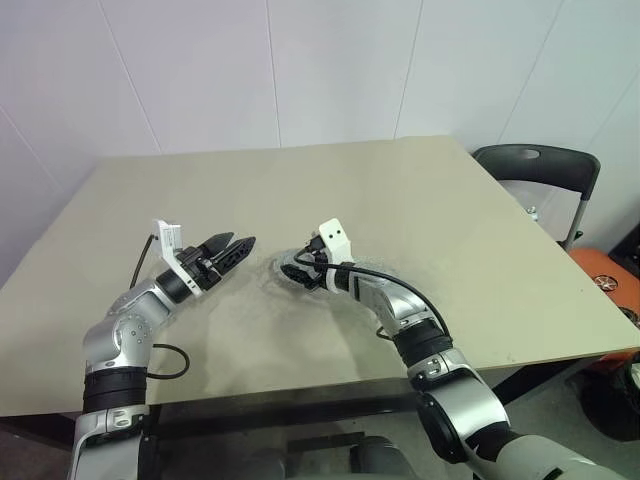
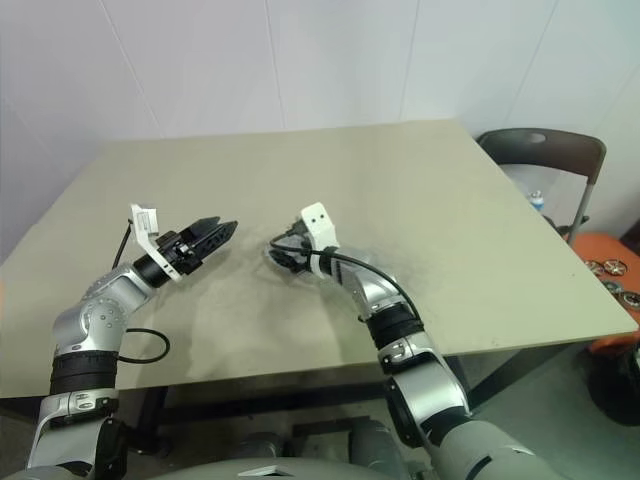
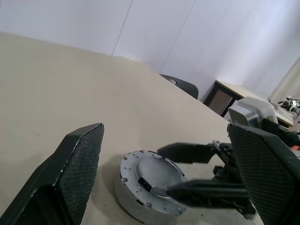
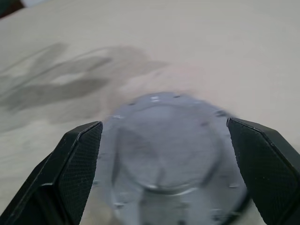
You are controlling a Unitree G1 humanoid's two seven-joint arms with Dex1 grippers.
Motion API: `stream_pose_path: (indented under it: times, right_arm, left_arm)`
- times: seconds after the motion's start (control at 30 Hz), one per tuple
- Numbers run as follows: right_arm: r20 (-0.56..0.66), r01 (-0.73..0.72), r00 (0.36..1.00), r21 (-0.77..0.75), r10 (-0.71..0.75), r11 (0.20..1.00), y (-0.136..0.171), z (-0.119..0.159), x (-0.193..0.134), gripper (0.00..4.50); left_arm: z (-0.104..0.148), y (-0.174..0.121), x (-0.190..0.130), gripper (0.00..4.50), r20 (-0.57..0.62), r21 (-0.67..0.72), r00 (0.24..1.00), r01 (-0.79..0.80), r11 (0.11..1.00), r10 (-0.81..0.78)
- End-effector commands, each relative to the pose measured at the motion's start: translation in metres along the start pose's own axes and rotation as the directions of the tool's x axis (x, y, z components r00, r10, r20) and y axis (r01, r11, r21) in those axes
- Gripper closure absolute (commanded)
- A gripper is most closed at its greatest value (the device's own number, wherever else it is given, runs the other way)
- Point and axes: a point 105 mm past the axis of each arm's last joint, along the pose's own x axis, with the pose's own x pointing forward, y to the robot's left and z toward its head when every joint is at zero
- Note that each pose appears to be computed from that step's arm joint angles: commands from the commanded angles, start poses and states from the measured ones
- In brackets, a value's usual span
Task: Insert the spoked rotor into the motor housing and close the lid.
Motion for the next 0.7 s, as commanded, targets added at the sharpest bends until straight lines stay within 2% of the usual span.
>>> stream_pose_path:
  times: [0.03,0.2,0.37,0.7]
  right_arm:
    - [0.060,0.021,0.998,-0.032,-0.019,0.999,-0.001,0.016,0.000,0.06]
    - [0.050,0.016,0.999,-0.025,-0.014,1.000,-0.001,0.010,-0.001,0.06]
    - [0.044,-0.093,0.995,-0.029,0.094,0.995,0.019,0.008,-0.002,0.06]
    - [0.057,0.034,0.998,-0.115,-0.028,0.993,0.008,0.006,0.003,0.06]
  left_arm:
    - [0.014,-0.008,0.002,0.00,0.042,0.042,0.999,0.026,0.999,-0.028]
    - [0.014,-0.007,0.002,0.00,0.043,0.042,0.999,0.024,0.999,-0.025]
    - [0.011,-0.006,0.003,0.00,0.038,0.037,0.999,0.021,0.999,-0.023]
    - [0.009,-0.009,0.005,0.00,0.042,0.031,0.999,0.028,0.999,-0.029]
